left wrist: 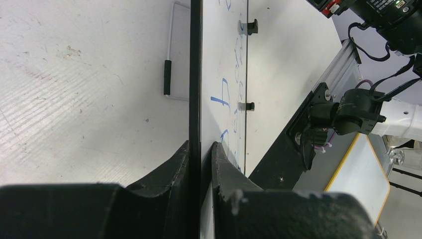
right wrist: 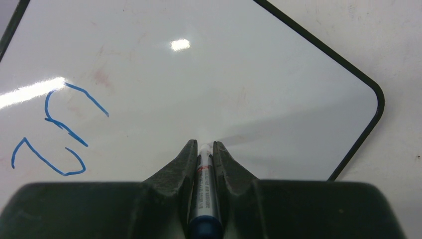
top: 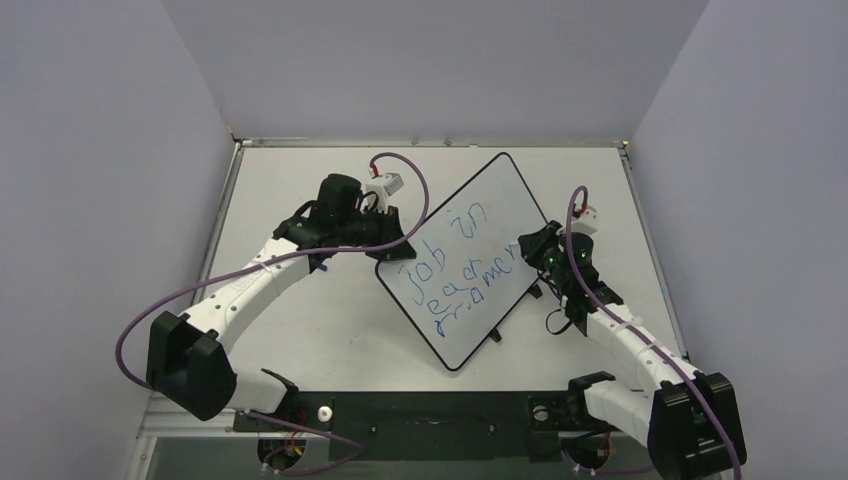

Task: Write a sentence on the whiteboard

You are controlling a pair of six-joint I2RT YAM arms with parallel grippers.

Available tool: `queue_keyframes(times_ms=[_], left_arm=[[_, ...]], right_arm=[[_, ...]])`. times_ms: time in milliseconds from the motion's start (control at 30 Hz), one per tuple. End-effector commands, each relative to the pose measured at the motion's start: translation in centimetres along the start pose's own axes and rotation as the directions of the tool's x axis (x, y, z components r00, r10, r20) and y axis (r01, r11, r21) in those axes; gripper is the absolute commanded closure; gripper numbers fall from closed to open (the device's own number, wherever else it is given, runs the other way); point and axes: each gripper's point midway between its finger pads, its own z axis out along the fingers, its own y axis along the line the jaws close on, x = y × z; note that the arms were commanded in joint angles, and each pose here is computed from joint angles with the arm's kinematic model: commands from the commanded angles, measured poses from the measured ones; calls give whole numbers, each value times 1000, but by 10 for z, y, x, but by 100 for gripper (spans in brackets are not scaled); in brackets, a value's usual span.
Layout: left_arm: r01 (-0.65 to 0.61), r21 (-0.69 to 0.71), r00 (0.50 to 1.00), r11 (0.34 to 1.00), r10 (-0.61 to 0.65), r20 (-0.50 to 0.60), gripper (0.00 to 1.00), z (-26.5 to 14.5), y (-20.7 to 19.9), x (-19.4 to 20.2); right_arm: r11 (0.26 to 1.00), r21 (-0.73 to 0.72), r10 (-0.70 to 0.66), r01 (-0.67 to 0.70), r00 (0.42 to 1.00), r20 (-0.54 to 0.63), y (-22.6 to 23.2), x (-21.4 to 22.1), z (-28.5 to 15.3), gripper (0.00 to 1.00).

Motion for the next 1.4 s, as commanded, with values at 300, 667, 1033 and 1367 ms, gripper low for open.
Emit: queue_keyframes(times_ms=[300,667,1033,1367], left_arm=[[-88,-108,996,990,86,-24,100,-1,23,10],[-89,-107,996,990,88,-20,100,-2,23,9],[-90,-106,996,990,88,-21,100,-2,22,9],[-91,-106,996,990,89,-18,100,-2,22,8]], right_arm=[[999,34,-9,8,1000,23,-1,-14,7,100],[993,119,-16,17,1000,-6,-26,2,3,100],[987,153,-33,41,998,-51,-45,23,-13,100],[995,79,-63,59,996,55,-16,-18,-32,100]])
